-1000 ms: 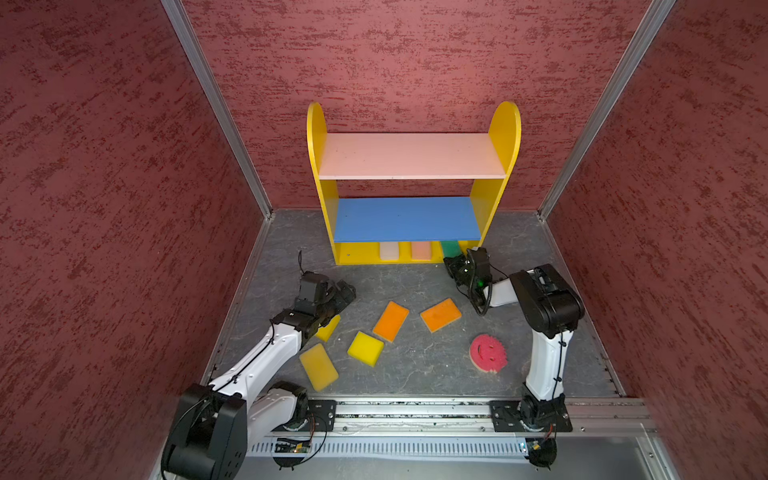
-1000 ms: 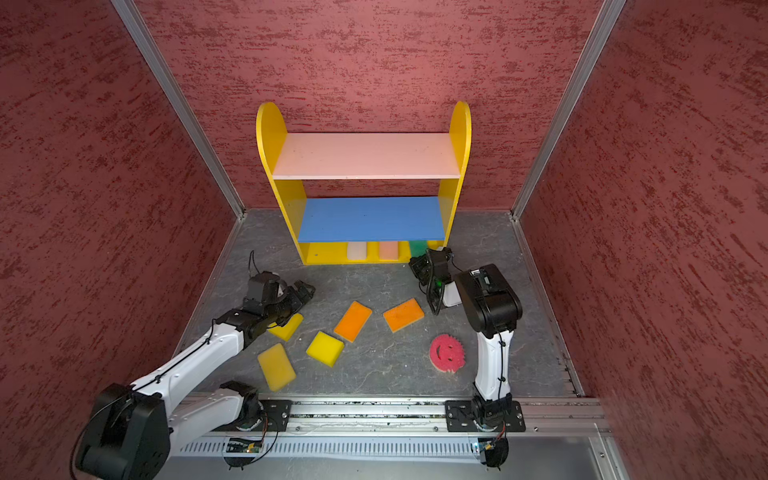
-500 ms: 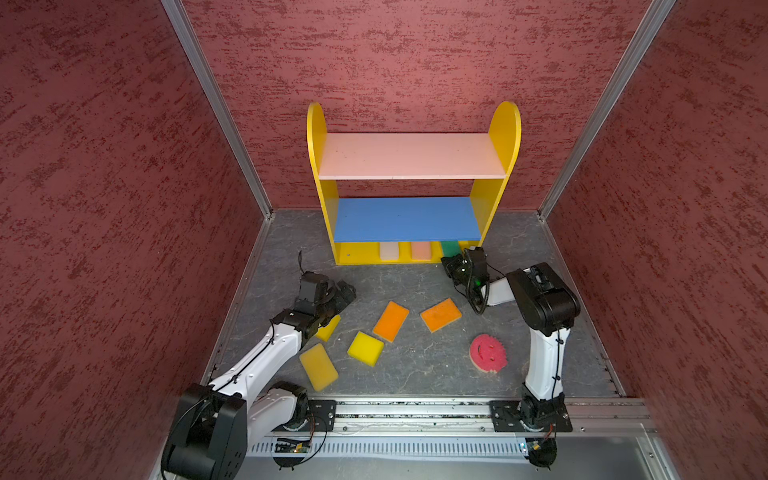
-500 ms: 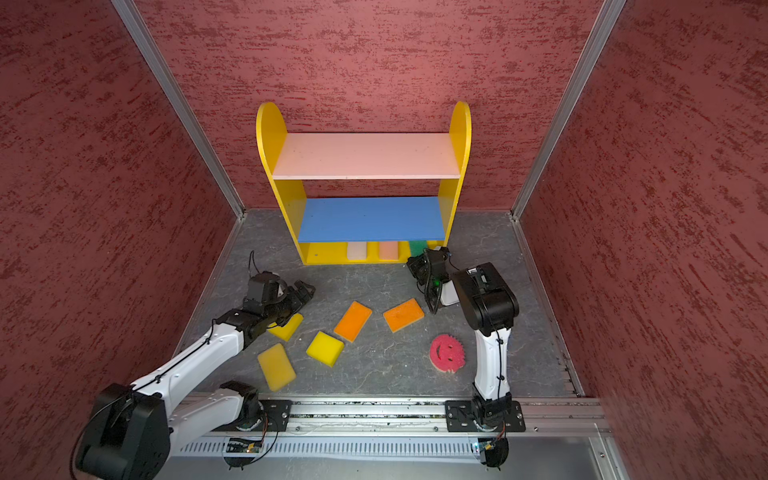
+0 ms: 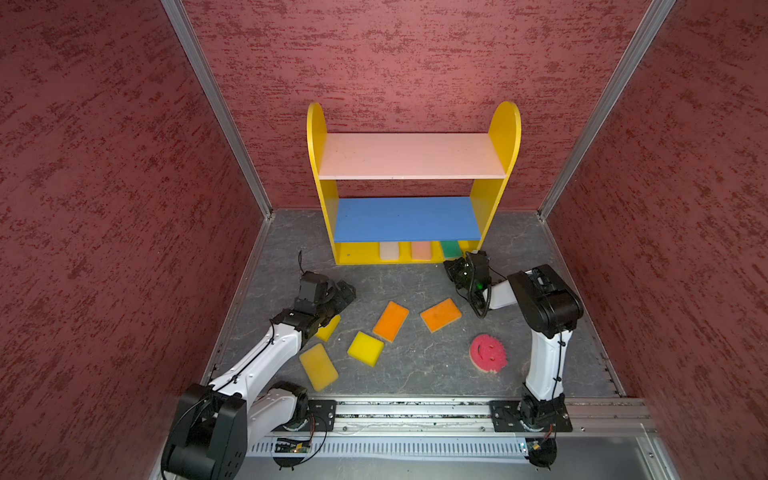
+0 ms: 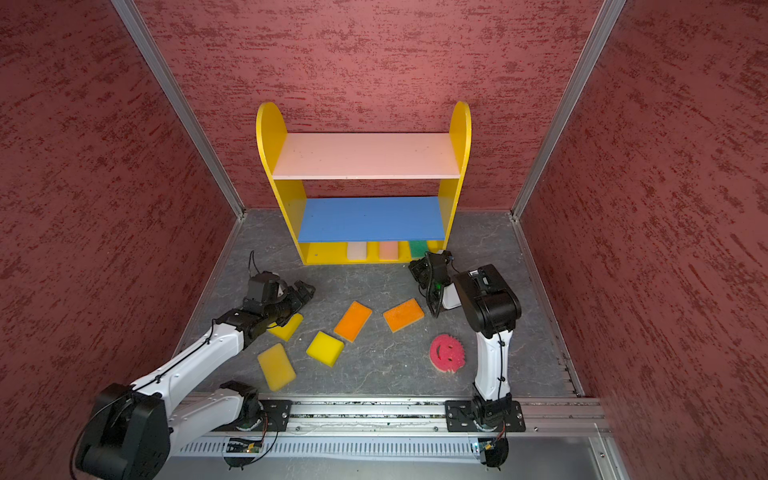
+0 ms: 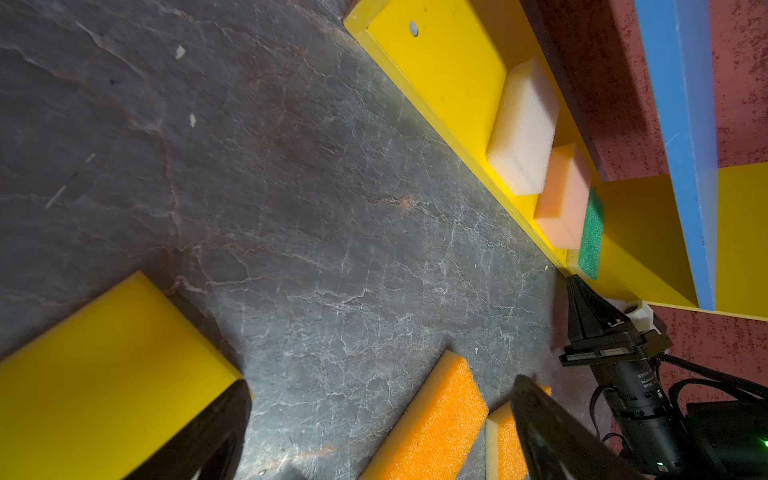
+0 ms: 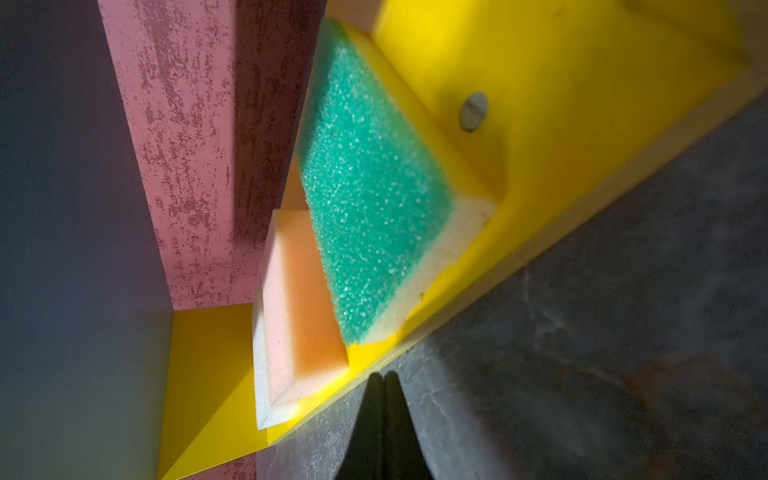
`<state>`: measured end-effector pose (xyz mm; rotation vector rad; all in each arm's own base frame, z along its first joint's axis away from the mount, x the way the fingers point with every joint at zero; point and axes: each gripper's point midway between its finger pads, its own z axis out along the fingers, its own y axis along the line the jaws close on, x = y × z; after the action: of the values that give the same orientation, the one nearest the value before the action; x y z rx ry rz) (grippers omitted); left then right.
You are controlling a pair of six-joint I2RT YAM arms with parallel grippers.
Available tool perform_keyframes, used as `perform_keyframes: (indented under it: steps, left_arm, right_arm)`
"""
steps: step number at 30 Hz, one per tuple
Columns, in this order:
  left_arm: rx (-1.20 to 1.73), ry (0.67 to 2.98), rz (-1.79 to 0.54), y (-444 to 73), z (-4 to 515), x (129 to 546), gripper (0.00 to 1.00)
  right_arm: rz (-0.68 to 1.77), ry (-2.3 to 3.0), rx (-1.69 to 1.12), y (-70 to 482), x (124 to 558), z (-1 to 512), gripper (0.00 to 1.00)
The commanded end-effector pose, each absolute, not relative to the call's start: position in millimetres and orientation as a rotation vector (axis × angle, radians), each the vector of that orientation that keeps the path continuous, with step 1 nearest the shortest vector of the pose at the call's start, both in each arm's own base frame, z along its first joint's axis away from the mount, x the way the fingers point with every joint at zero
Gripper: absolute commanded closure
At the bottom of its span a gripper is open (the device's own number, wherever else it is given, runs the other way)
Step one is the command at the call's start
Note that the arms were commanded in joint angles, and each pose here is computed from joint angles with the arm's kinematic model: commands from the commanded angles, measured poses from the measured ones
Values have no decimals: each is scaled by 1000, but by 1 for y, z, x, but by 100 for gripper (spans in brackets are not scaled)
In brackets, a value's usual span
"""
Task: Place and organize the cleaning sponges onto the shelf
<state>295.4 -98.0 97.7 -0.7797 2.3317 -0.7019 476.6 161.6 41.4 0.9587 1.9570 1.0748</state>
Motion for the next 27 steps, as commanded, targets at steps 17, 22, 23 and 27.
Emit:
perform_keyframes:
  steps: [17, 22, 23, 27]
  left_arm:
    - [-776, 2333, -701, -97, 95, 296, 3]
    - [-774, 2331, -701, -97, 96, 296, 3]
    - [-775, 2334, -698, -97, 95, 296, 3]
    - [-772, 2330, -702, -97, 97, 297, 3]
  right_arm:
    - [1085, 1801, 1021, 153, 498, 63, 100]
    - [1082, 1805, 1022, 154, 499, 60, 100]
    - [1079, 1807, 1024, 153, 499, 58, 100]
    - [1083, 1806, 1023, 154, 499, 59, 100]
